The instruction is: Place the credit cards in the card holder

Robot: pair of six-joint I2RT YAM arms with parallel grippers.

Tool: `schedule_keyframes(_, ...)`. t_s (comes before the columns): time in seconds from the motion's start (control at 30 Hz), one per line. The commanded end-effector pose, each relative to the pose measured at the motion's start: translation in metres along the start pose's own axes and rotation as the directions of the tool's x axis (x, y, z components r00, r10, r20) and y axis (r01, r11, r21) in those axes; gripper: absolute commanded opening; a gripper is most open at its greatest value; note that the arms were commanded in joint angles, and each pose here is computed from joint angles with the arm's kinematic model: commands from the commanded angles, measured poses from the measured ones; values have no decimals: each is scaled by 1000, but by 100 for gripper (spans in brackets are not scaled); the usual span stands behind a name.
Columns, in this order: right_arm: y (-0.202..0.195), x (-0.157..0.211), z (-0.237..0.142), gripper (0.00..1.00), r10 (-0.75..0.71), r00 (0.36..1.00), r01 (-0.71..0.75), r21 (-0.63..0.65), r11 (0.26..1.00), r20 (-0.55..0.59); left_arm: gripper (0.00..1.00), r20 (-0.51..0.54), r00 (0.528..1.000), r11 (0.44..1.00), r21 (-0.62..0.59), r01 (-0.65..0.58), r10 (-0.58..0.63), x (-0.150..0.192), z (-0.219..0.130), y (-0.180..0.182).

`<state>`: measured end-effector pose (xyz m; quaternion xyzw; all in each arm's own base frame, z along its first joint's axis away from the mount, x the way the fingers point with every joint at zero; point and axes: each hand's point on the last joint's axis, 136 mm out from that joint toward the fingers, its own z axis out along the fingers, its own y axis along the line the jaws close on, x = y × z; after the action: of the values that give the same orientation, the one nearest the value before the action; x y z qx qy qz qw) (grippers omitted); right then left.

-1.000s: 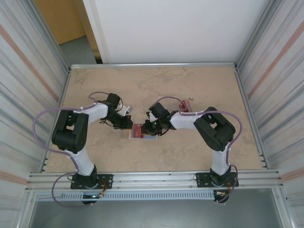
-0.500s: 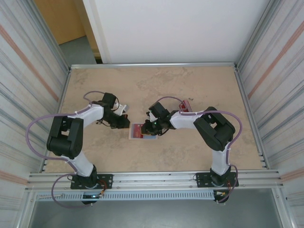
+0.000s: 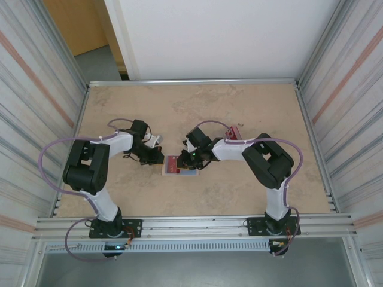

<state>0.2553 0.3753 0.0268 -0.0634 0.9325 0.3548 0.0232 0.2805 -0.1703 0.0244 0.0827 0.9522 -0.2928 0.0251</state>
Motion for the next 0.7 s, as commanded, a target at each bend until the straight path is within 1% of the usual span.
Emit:
schedule_keyframes(0.0,-2,1,7,20,-19,1000,20,30,999,-17,0,-8,1000,1000,12,10,-10,3,4,-1)
schedule_keyframes(0.67,5,-5,10,21,-46,998,47,40,998,-31,0,-1,1000,1000,15,2,-2,3,3,-3)
